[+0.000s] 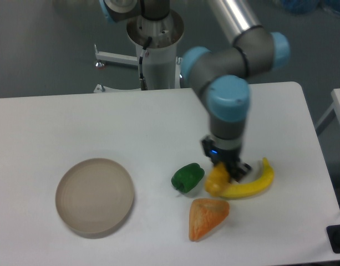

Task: Place the yellow pepper on the plate
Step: 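Carry the yellow pepper over to the beige plate, then lower the yellow pepper onto the plate and open the gripper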

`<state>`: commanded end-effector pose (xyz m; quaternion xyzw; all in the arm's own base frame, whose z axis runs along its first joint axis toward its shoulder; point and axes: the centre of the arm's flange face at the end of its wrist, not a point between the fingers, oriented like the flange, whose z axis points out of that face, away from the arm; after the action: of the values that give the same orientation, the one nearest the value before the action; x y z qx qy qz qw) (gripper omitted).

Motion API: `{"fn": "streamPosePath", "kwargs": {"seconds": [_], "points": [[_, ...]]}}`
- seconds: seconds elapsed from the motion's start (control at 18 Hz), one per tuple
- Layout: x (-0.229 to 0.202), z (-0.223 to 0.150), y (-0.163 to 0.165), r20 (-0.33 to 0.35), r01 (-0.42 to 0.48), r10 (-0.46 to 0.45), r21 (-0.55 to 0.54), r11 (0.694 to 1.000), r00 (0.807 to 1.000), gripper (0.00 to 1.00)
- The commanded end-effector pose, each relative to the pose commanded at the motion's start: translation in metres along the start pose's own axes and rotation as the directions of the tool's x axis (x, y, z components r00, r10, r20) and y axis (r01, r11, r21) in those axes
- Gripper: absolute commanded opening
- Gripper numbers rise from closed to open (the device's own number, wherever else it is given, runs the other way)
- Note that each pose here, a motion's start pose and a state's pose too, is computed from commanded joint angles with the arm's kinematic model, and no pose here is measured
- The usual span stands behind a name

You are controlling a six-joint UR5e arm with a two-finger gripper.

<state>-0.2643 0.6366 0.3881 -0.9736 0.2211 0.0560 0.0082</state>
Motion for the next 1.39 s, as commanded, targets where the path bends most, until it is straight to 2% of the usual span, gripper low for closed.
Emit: {"fn": "streamPosePath", "kwargs": {"seconds": [0.17, 0.39, 0.78, 1.0, 1.39], "points": [[0.031, -0.008, -0.02, -0.023, 0.05, -0.051, -0.012, 0.999, 0.998, 0.38], [0.072, -0.012, -0.06, -0.021, 0.1, -0.1, -0.002, 0.995, 0.995, 0.38], [0.133, 0.032, -0.125, -0.061, 0.183, -0.185, -0.042, 0.982, 0.981, 0.38], [0.157, 0.054, -0.157, -0.037, 0.148, -0.148, -0.011, 0.989, 0.988, 0.38], [0.173, 0.081, -0.176, -0.046, 0.14, -0.141, -0.02, 0.99, 0.989, 0.38]]}}
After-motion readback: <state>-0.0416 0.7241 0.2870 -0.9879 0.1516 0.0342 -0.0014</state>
